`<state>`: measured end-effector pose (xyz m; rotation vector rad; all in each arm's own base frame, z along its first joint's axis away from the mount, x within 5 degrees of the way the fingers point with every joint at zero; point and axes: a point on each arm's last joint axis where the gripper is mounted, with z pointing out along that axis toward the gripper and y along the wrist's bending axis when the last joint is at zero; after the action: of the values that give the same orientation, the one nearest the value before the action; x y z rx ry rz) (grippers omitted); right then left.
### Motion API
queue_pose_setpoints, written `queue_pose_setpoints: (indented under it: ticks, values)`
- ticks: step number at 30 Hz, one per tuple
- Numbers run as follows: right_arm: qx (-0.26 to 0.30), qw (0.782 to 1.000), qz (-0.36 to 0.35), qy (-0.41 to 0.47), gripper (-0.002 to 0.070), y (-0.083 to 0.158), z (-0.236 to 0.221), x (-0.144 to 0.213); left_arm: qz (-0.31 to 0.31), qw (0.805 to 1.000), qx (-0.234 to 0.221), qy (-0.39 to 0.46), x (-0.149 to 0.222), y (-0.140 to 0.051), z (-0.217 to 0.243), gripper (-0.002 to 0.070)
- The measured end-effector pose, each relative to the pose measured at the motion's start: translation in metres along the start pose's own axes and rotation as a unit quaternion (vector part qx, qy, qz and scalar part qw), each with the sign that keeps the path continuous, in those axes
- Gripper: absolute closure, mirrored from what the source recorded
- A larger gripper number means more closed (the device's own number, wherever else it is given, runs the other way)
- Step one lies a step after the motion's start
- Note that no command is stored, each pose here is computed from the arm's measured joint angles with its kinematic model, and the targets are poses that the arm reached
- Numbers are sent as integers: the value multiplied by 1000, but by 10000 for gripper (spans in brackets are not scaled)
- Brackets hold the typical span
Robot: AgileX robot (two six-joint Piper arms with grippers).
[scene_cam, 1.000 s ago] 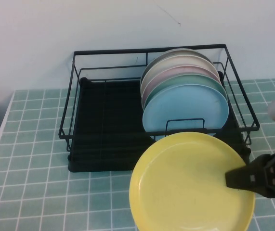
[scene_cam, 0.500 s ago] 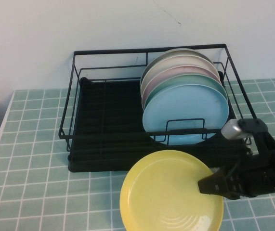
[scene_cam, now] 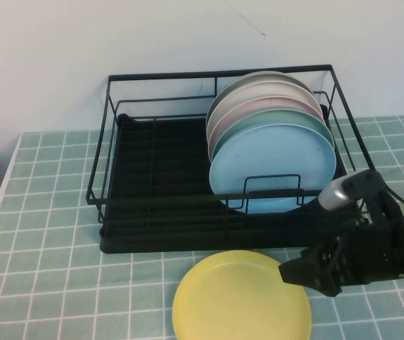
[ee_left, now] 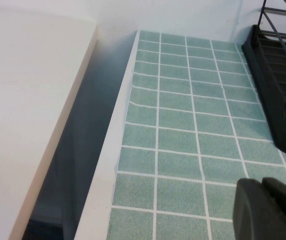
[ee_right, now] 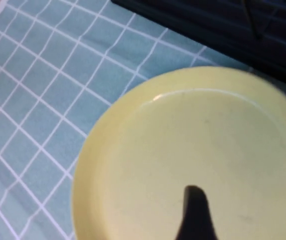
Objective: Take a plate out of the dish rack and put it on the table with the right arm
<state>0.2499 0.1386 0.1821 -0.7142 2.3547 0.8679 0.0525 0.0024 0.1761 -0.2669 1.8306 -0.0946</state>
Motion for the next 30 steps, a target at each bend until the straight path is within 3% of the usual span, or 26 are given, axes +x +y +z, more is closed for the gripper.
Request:
queue_pose_setpoints:
  ticks: [6,11,14,22,30]
  values:
    - [5,998,-67,19,204,0,-1,0,0,1000,0,0,0,0,0,678]
    - [12,989,-147,32,241,5,-14,-11,0,1000,0,0,0,0,0,678]
    - [14,980,-200,19,318,17,-31,-26,0,1000,0,0,0,0,0,678]
    - [54,935,-346,-53,635,57,-97,-73,0,1000,0,0,0,0,0,678]
    - [70,933,-316,-158,676,108,-169,-74,0,1000,0,0,0,0,0,678]
